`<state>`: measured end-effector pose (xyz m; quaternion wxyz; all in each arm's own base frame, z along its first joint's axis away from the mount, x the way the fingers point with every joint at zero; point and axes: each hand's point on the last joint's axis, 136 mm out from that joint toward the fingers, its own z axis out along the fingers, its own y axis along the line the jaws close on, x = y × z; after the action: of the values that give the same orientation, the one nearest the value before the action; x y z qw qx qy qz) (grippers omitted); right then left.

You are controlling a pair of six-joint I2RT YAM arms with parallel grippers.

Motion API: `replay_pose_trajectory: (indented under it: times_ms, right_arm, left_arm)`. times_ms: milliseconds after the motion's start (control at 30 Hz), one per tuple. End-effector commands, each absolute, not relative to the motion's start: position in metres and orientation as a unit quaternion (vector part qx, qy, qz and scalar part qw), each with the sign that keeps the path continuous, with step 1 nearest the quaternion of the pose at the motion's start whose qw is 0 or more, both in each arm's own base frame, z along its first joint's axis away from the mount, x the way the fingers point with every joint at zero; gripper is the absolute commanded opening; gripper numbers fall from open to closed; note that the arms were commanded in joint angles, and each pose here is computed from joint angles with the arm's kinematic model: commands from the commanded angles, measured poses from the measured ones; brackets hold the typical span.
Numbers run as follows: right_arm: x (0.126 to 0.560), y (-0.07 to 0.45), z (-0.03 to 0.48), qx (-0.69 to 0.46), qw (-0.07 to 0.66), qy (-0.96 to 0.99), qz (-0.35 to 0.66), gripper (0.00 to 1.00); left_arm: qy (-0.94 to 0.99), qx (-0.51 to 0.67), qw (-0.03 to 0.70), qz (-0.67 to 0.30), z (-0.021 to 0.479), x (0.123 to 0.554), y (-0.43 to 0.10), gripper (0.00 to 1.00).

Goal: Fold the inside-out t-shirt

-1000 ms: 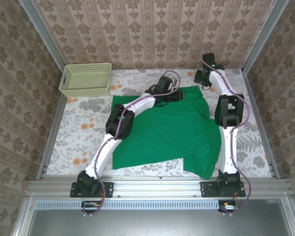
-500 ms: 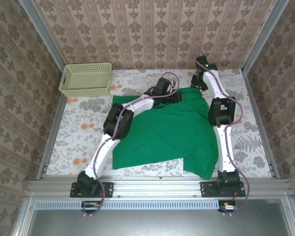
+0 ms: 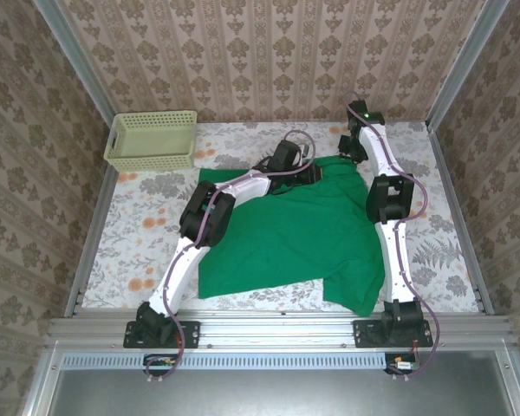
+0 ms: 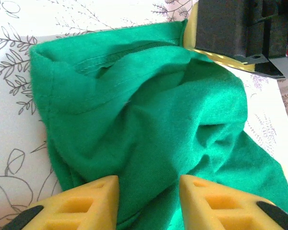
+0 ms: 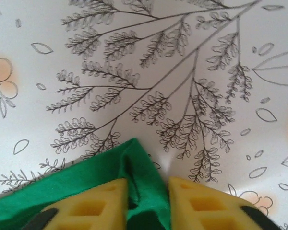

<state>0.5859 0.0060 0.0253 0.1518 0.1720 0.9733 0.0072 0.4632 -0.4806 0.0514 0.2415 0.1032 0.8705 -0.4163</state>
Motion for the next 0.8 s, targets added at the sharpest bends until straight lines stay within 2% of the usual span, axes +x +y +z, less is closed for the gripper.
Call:
replay_pose_trajectory:
  times_ms: [0,133,300,567,767]
  right_arm:
    - [0.566,0.021,0.004,0.165,0.099,0.981,0.022,0.18]
    - [0.576,0.01,0.023,0.177,0.135,0.975,0.0,0.01]
    - [0.596,-0.001,0.06,0.188,0.204,0.961,0.013,0.0]
    - [0.608,-0.005,0.102,0.179,0.261,0.948,0.017,0.0]
    - [0.604,-0.019,0.119,0.192,0.278,0.941,-0.013,0.0]
  left_arm:
    - [0.883,0.101,0.204,-0.41,0.048,0.442,-0.476,0.41]
    - [0.886,0.096,0.214,-0.401,0.072,0.445,-0.452,0.46]
    - [0.911,0.054,0.22,-0.345,0.091,0.449,-0.375,0.52]
    - [0.966,-0.035,0.211,-0.142,0.074,0.445,-0.201,0.6]
    - [0.976,-0.059,0.207,-0.023,0.066,0.464,-0.133,0.65]
